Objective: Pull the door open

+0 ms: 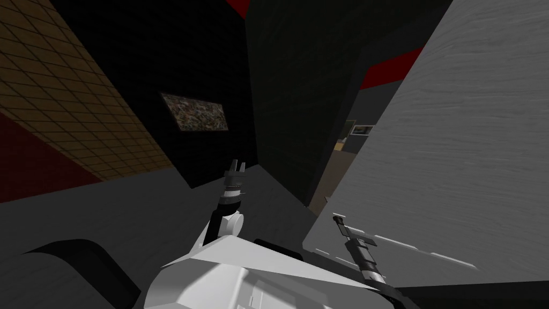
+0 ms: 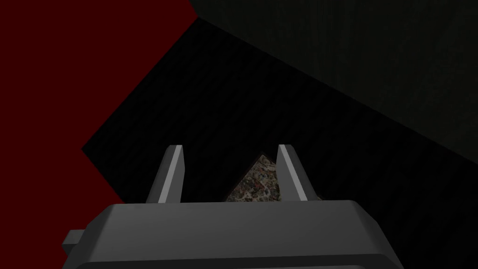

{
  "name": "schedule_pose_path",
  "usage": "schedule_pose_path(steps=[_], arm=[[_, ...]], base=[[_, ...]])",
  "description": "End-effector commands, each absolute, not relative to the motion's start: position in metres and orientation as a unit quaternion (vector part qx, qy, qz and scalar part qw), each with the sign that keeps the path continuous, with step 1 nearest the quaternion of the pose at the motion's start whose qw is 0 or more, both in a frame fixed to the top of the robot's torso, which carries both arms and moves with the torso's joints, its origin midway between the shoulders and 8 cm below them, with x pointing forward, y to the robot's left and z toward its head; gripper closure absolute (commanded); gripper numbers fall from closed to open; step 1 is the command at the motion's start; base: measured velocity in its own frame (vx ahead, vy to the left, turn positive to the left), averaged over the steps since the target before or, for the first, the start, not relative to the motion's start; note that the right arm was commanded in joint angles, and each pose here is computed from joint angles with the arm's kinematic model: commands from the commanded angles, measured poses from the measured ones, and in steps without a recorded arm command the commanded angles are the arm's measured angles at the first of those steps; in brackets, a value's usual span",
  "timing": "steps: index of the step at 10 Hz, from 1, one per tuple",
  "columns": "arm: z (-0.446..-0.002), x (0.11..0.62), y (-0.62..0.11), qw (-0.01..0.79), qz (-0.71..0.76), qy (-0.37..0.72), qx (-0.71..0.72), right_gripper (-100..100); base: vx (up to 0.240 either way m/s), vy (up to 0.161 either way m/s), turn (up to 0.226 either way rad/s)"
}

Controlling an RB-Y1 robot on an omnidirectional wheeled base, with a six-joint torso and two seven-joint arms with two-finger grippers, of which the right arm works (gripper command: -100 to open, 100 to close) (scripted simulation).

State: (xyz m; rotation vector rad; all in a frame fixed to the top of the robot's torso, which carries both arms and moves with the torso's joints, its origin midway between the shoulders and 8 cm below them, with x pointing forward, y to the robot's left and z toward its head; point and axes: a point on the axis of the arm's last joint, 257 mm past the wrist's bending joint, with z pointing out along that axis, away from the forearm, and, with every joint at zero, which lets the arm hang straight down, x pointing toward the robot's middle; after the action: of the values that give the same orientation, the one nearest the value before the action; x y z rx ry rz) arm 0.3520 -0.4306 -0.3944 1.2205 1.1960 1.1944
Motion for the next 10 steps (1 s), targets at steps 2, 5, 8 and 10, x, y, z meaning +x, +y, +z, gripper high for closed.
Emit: schedule_pose_path(steps=[2, 5, 8, 10], arm=[[-0.396, 0.342, -0.430, 0.500, 0.498, 0.499, 0.503, 100], [-0.395, 0.329, -0.433, 0.497, 0.502, 0.502, 0.499, 100], [-0.394, 0.316, -0.436, 0.494, 0.506, 0.506, 0.494, 100], [-0.393, 0.305, -0.438, 0.491, 0.509, 0.509, 0.491, 100]], base=[[-0.123, -0.048, 0.099], [-0.196, -0.068, 0.164], [-0.193, -0.058, 0.146], [-0.167, -0.056, 0.152]])
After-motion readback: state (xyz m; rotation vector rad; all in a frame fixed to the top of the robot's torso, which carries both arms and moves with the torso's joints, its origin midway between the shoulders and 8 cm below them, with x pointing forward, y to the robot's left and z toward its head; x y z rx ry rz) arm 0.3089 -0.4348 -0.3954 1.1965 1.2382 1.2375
